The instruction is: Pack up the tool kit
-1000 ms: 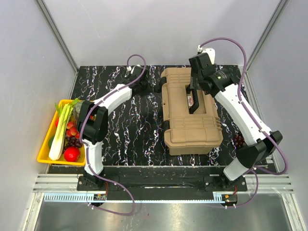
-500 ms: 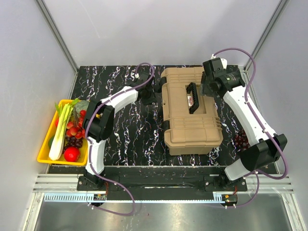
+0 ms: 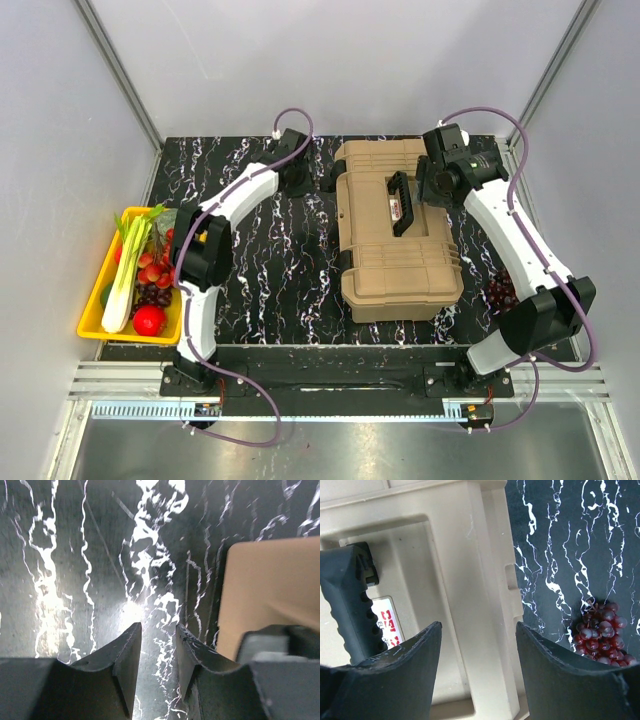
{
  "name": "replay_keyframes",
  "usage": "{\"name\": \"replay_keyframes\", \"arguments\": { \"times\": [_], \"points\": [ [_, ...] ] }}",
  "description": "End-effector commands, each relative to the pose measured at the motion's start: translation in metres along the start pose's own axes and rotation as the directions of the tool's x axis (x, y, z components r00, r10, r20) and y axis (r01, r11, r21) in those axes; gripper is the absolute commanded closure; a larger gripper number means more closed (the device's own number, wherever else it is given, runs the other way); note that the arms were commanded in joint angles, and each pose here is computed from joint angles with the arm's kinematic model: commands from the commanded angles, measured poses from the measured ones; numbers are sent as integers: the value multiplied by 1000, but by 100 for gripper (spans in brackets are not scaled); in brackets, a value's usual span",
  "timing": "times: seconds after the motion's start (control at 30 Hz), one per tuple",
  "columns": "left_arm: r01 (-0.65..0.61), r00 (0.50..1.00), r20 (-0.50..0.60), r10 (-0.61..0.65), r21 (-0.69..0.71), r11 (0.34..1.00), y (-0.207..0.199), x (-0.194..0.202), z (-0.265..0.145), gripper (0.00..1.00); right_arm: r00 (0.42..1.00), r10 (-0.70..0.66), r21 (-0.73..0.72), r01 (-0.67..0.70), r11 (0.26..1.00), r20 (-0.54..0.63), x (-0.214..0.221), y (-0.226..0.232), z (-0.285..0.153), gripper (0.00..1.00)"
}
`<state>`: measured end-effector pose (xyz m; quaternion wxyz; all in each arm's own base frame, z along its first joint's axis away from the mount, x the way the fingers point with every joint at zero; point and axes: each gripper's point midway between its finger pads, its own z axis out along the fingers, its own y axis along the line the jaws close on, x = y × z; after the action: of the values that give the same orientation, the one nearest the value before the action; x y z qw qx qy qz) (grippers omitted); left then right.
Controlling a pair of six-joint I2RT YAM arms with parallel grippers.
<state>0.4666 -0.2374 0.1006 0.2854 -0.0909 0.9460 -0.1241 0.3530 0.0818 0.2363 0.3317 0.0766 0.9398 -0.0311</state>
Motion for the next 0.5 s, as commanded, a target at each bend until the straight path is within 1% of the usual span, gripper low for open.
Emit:
{"name": "replay_keyframes", "arguments": {
  "times": [0.0,0.17,0.27,0.47],
  "points": [
    [-63,995,73,61,24,998,-16,-34,-11,62,999,-16,-12,15,1000,-44,11,-1,2,34],
    [-64,997,49,62,23,998,-21,-38,-2,62,997,-22,-21,21,1000,-70,16,2,7,35],
    [-63,998,24,62,23,998,-23,-31,6,63,996,-23,-24,22,999,-82,20,3,11,35],
    [-96,995,40,93,64,993,-38,-30,8,64,993,-25,-27,22,999,-112,29,5,19,36]
  ]
}}
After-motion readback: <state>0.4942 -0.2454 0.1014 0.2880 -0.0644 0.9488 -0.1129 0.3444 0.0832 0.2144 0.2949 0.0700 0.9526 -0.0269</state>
